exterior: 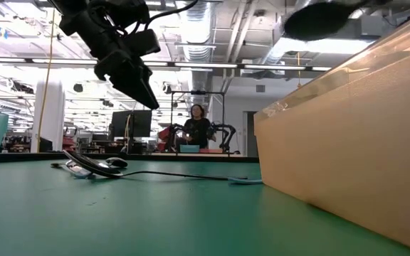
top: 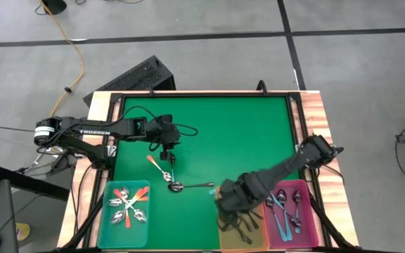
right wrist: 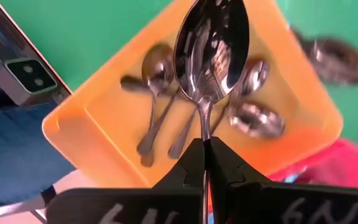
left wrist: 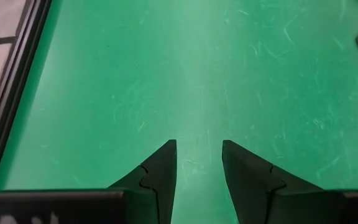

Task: Sort silverware by color (type)
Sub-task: Put the black spoon into the orange bin, then put the blue spoon into the pink bin

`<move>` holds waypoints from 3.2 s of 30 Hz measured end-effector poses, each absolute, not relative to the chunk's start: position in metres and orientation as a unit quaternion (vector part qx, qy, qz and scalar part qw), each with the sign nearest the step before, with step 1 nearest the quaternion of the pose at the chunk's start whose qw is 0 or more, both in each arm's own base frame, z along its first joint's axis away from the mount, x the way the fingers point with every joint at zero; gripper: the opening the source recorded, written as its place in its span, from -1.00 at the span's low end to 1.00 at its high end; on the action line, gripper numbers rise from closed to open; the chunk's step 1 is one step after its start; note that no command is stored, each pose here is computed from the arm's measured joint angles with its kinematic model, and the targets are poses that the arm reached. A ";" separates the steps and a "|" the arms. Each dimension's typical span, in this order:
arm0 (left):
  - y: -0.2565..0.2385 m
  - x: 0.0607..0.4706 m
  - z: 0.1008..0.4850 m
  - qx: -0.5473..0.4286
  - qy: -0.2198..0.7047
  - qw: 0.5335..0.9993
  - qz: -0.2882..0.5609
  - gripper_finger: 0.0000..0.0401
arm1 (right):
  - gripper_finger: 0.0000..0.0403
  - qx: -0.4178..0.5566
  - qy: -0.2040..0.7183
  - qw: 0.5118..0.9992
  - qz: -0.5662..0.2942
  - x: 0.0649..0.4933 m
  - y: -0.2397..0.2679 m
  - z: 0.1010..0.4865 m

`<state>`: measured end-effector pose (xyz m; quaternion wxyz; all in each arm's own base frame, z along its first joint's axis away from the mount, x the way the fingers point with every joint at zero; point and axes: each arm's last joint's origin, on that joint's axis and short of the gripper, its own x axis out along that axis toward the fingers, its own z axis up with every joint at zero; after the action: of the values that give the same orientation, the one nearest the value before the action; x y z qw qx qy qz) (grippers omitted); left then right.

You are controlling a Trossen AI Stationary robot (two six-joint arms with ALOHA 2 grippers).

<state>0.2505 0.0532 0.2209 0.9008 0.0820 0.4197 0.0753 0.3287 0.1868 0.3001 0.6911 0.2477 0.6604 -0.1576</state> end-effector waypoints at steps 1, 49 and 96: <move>0.053 0.250 0.221 0.079 0.419 0.901 0.077 -0.43 | -0.93 0.253 0.660 0.688 -0.164 0.325 0.192 0.300; 0.054 0.251 0.221 0.076 0.417 0.902 0.085 -0.43 | -0.54 0.074 0.565 0.802 -0.179 0.337 0.188 0.270; 0.054 0.255 0.225 0.081 0.389 0.913 0.089 -0.43 | -0.30 0.168 0.653 0.732 -0.098 0.263 0.025 0.178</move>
<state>0.2550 0.0544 0.2255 0.9133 0.0807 0.3892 0.0892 0.2634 0.0249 0.1783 0.7324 0.1681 0.6525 -0.0977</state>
